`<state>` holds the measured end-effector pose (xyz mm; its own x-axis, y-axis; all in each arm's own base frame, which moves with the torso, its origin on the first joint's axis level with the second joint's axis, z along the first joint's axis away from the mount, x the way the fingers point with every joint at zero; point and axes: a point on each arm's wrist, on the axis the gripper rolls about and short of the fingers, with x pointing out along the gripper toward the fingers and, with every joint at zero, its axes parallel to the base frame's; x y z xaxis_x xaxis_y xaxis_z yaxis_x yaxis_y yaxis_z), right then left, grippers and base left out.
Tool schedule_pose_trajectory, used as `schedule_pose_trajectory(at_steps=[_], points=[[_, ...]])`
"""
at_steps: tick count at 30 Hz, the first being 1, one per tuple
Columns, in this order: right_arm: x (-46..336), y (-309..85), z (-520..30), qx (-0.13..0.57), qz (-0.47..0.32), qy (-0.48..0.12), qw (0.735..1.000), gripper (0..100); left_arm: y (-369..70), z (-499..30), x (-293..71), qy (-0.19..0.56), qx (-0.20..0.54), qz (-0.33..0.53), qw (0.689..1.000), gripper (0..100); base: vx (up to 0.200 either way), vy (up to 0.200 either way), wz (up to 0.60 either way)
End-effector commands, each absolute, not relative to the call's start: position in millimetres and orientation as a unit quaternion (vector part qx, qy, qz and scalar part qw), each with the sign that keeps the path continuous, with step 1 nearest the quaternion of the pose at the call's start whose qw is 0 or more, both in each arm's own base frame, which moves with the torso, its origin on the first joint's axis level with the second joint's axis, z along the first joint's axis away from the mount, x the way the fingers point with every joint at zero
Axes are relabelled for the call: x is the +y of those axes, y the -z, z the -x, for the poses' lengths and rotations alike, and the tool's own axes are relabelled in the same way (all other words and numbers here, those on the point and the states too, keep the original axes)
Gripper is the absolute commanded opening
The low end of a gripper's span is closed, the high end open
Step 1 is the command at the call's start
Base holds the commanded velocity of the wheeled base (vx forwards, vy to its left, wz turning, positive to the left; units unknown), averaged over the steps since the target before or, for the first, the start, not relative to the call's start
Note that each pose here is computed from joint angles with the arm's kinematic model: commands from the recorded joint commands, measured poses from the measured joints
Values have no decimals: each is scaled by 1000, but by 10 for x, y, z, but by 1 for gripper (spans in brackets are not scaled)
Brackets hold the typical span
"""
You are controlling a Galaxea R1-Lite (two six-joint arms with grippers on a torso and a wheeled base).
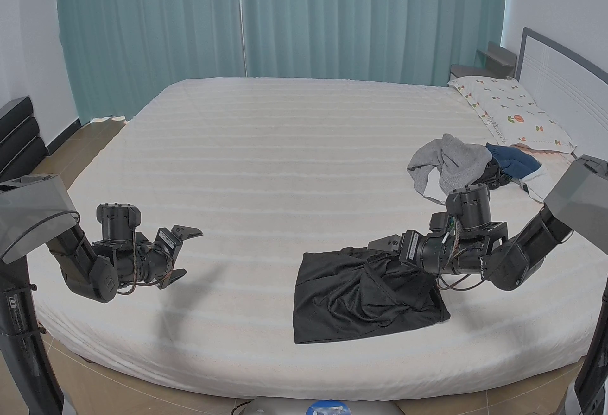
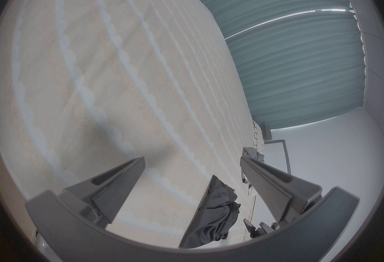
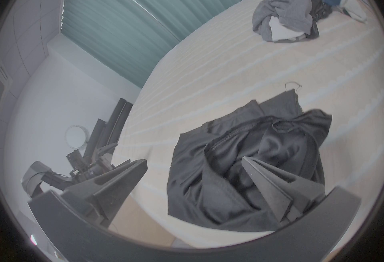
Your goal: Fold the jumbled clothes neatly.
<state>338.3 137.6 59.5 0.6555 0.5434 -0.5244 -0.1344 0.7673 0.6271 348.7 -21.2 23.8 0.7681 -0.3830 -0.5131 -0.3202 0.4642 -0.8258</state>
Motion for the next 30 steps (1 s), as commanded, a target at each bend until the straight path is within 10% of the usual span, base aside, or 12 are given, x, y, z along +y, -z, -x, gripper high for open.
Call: schedule_pose_trajectory(at_steps=[1, 17, 18, 30], points=[[1472, -409, -3492, 375, -263, -184, 870, 100, -223, -3497, -214, 19, 341, 517, 785, 100, 0, 0, 0], [1603, -358, -3482, 398, -203, -184, 876, 100, -214, -3494, -208, 18, 342, 518, 784, 100, 0, 0, 0], [1611, -334, -3471, 409, -199, -181, 872, 0, -214, -3494, -208, 18, 342, 518, 784, 100, 0, 0, 0], [1604, -189, -3432, 435, -175, -175, 866, 0, -214, -3494, -208, 18, 341, 516, 785, 100, 0, 0, 0]])
